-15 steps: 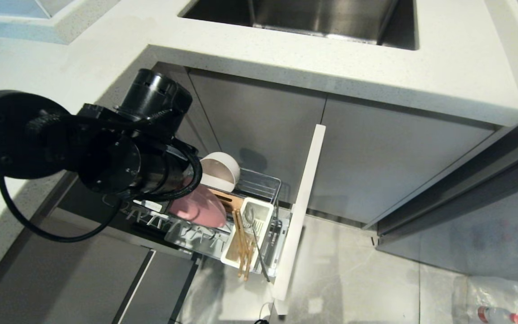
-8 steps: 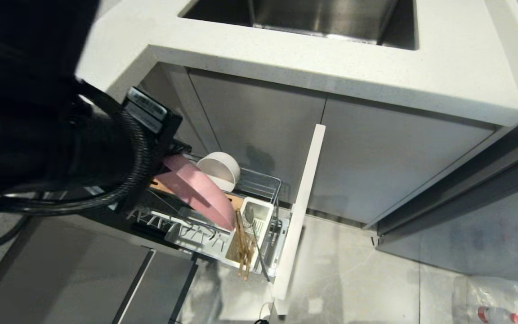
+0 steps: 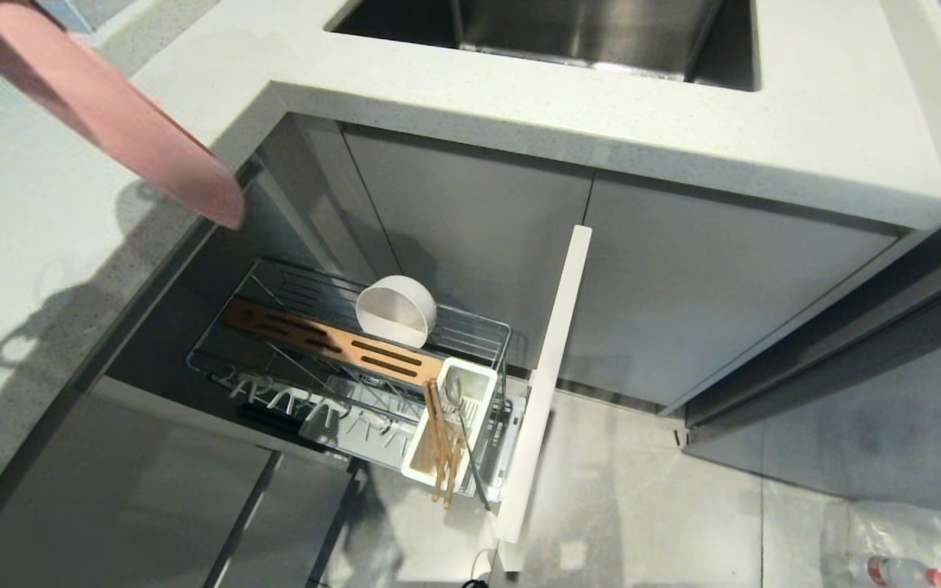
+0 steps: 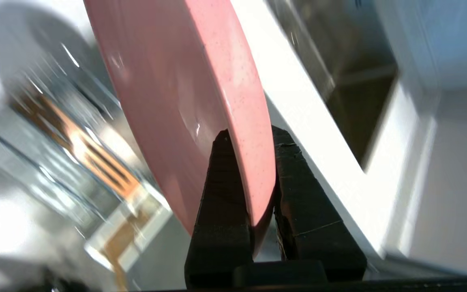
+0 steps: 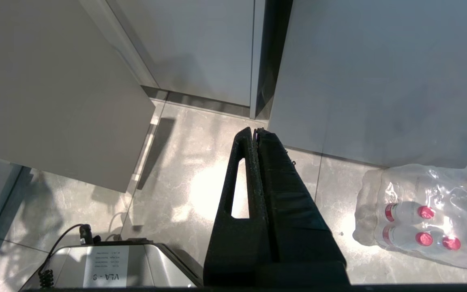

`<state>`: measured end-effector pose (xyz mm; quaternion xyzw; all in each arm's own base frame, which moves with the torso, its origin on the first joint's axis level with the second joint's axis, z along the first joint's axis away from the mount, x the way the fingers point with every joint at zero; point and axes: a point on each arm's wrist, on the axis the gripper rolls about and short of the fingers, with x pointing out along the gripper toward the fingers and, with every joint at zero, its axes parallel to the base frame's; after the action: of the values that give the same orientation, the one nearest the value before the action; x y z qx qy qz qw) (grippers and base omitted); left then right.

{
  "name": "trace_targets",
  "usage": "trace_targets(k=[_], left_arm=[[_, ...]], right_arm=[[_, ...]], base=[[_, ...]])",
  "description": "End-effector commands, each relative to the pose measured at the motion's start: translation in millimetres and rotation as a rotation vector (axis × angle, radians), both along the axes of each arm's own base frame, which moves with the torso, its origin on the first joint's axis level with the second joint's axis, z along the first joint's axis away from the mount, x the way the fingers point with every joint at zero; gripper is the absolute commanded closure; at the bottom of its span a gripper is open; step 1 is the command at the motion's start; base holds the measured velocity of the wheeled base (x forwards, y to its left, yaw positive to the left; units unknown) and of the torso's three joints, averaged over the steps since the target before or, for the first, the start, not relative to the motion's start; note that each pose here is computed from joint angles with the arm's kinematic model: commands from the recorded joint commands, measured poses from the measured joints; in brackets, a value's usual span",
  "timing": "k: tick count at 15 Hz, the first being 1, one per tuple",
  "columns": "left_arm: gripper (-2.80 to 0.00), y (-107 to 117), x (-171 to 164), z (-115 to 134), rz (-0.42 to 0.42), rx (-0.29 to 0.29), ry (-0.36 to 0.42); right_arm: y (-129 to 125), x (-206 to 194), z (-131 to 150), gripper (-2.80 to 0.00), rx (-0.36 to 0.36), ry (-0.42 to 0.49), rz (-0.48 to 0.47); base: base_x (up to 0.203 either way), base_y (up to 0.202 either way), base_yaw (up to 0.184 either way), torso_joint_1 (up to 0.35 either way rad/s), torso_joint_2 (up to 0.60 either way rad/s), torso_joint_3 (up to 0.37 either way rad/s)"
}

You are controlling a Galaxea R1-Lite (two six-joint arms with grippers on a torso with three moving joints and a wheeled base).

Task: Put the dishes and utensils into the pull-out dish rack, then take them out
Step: Take the plate out of the cupboard

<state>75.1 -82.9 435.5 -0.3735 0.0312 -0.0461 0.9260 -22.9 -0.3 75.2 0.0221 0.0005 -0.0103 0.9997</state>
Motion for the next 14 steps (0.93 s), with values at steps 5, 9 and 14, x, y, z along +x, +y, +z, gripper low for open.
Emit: trace_targets(k=[5,9,14], left_arm=[[0.0,40,-1,22,0.346,0.325,-0.047],[0.0,68,6,14,0.566,0.513,0.082],[0.0,97,12,-17,0.736,0.711,0.517]], right_arm=[[0,0,0,0.0,0.0,0.003,-0.001],[0,0,0,0.0,0.0,0.002,-0.001],[0,0,0,0.0,0.0,0.002,-0.001]], base=[[0.0,0.0,0.0,0.0,0.0,0.0],[0.0,0.0,0.0,0.0,0.0,0.0],[0.0,0.0,0.0,0.0,0.0,0.0]])
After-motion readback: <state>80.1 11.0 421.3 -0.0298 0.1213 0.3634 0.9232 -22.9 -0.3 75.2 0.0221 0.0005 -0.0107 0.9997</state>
